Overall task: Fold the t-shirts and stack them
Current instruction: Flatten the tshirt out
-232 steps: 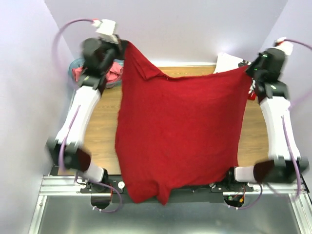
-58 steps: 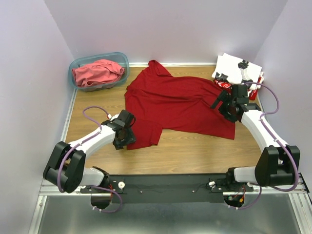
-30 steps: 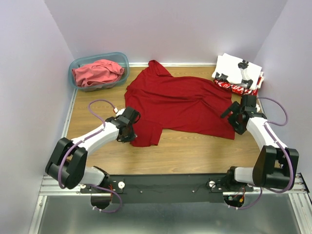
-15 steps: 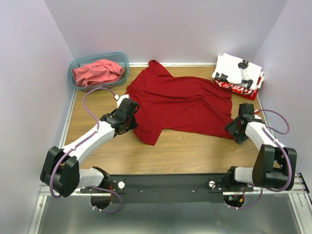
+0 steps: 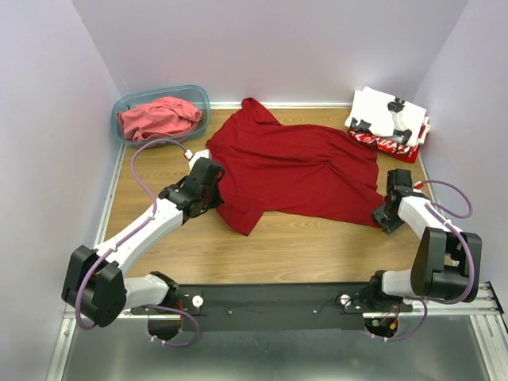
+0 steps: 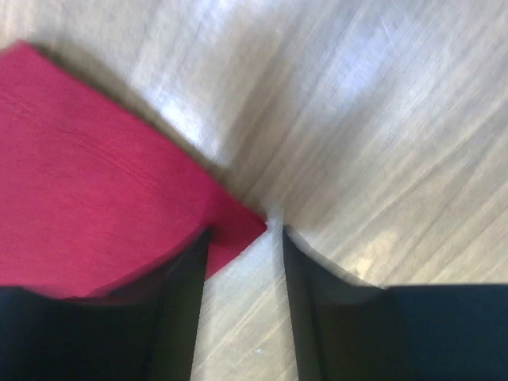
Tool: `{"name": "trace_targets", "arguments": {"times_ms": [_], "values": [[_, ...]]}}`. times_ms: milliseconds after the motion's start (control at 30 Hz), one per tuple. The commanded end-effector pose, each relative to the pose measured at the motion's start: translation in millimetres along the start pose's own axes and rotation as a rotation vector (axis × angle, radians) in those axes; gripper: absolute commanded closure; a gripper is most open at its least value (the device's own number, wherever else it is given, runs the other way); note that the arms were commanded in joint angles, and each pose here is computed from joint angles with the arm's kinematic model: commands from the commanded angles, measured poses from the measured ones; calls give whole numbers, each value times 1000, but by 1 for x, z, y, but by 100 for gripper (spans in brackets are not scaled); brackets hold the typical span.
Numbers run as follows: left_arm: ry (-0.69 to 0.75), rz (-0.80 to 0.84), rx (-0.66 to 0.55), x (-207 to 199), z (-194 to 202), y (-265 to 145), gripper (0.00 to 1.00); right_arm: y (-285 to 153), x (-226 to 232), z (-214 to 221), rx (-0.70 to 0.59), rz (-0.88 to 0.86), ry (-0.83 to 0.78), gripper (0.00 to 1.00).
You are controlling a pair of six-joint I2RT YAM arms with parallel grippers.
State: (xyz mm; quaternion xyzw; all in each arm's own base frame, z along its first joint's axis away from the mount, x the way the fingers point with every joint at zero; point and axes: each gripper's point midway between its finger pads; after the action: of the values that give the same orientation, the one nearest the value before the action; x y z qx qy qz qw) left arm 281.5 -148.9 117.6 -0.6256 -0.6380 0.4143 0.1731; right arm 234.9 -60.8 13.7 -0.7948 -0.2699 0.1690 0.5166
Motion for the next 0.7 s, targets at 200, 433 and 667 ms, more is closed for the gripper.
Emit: {"name": "trace_targets", "arguments": {"times_ms": [200, 433, 667], "values": [[-40, 8, -82, 0, -20, -23, 100, 17, -2, 11, 54, 28, 10, 100], [-90, 18, -170, 0, -48, -60, 100, -19, 26, 7, 86, -153, 22, 99], [-130, 41, -187, 1, -53, -86, 100, -50, 25, 14, 120, -159, -74, 100]]}}
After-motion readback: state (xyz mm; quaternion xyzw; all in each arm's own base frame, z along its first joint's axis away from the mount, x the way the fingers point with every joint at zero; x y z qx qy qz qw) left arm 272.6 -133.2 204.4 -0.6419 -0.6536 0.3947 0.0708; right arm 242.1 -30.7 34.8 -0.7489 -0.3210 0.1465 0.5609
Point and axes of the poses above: each gripper's point midway between its finger pads, its own y axis out along the fingers, its own x axis along the line the jaws close on, z = x × y, and after that the axes turned 4 degrees about -y, right-handed
